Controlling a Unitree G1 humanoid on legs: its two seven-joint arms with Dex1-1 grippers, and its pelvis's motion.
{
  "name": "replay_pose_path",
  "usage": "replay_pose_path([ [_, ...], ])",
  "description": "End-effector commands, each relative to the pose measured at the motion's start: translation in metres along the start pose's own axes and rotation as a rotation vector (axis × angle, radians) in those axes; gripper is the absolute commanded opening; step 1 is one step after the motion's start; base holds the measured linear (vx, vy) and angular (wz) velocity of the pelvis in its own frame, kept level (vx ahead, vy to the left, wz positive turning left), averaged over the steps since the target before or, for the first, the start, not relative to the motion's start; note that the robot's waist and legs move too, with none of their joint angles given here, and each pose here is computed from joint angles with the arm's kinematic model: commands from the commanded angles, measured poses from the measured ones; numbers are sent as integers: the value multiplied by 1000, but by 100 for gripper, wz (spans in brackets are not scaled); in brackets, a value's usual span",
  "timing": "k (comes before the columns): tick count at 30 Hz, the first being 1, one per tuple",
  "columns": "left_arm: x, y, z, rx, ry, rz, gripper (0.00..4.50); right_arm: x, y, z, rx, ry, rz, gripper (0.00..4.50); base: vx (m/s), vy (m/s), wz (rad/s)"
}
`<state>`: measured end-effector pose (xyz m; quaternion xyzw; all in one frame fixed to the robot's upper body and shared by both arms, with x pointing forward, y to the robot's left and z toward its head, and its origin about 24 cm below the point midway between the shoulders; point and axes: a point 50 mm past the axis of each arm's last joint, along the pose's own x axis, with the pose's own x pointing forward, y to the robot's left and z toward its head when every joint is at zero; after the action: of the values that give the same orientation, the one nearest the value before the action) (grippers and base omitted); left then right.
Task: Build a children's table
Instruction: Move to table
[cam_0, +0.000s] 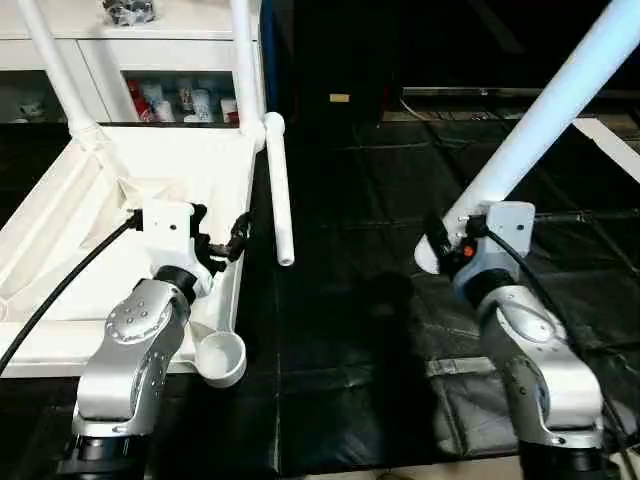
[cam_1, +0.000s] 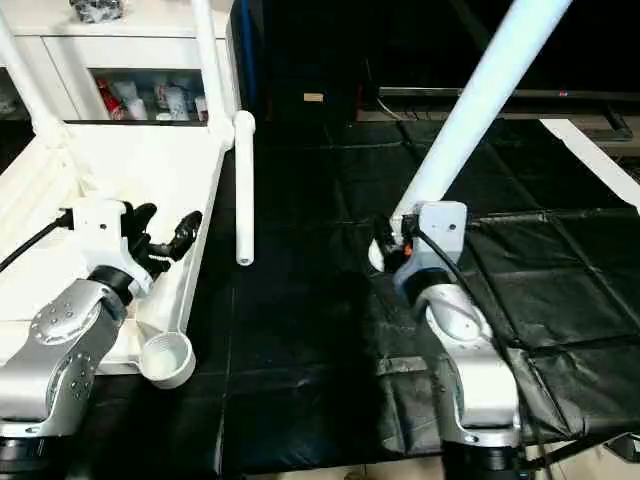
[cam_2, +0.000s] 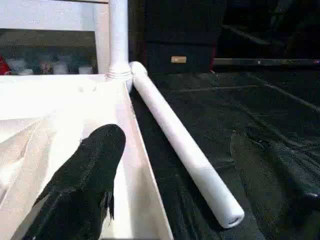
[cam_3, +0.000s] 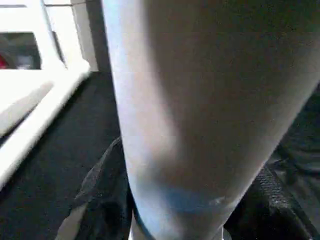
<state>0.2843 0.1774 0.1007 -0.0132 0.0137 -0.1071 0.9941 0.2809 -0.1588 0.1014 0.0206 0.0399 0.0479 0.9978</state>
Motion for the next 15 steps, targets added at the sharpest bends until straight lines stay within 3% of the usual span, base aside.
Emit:
replay_pose_path([
  [1,-2,-3,3,1,-9,-13,385,-1,-1,5,-45,-15,-12,192,0,0,0],
  [3,-1,-3,4,2,-8,-15,385,-1,-1,5,-49,-5,-6,192,0,0,0],
  [8,0,-3,7,14,-10,-25,385,-1,1,6,36,-3,22,192,-5,112,1],
  [15,0,-2,9,18,-11,-24,385,0,7,7,-2,-27,65,192,-44,127,2],
])
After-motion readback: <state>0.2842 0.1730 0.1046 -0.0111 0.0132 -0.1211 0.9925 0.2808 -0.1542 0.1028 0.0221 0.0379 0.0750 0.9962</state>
